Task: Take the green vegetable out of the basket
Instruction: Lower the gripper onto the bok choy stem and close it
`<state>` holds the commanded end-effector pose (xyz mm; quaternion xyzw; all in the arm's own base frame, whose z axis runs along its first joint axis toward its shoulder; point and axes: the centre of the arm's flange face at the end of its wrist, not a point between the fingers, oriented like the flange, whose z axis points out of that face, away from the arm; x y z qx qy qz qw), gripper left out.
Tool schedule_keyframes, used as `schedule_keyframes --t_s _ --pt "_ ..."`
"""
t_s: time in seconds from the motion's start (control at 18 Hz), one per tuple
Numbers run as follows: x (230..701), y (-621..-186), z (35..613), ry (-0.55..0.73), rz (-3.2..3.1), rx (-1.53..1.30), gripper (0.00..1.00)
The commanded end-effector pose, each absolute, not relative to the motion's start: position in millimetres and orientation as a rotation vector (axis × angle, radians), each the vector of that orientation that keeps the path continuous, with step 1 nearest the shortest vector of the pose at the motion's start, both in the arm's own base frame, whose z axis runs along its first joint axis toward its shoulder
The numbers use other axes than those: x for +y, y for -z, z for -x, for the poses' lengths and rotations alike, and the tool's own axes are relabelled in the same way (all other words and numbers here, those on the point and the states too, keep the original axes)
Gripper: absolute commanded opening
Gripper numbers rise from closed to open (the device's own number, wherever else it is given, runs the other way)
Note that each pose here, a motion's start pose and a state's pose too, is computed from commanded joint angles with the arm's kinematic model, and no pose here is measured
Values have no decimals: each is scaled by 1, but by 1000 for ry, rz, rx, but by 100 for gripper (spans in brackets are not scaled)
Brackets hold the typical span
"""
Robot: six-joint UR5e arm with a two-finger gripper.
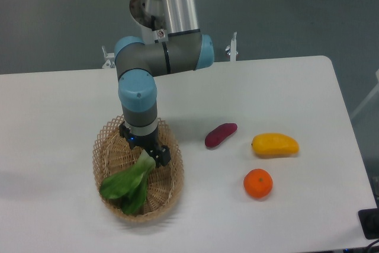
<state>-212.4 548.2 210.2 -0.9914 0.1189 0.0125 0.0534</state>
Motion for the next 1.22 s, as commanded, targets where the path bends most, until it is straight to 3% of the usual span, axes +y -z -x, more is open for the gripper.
schedule_keyframes --t_s 0.22,0.61,0.78,1.22 --pt "548 -209 214 -59 3023 359 73" --pt "551 -216 216 -78 3008 353 33" --pt "552 -220 217 -88 3001 355 28" --pt "562 -254 225 -144 2944 353 28"
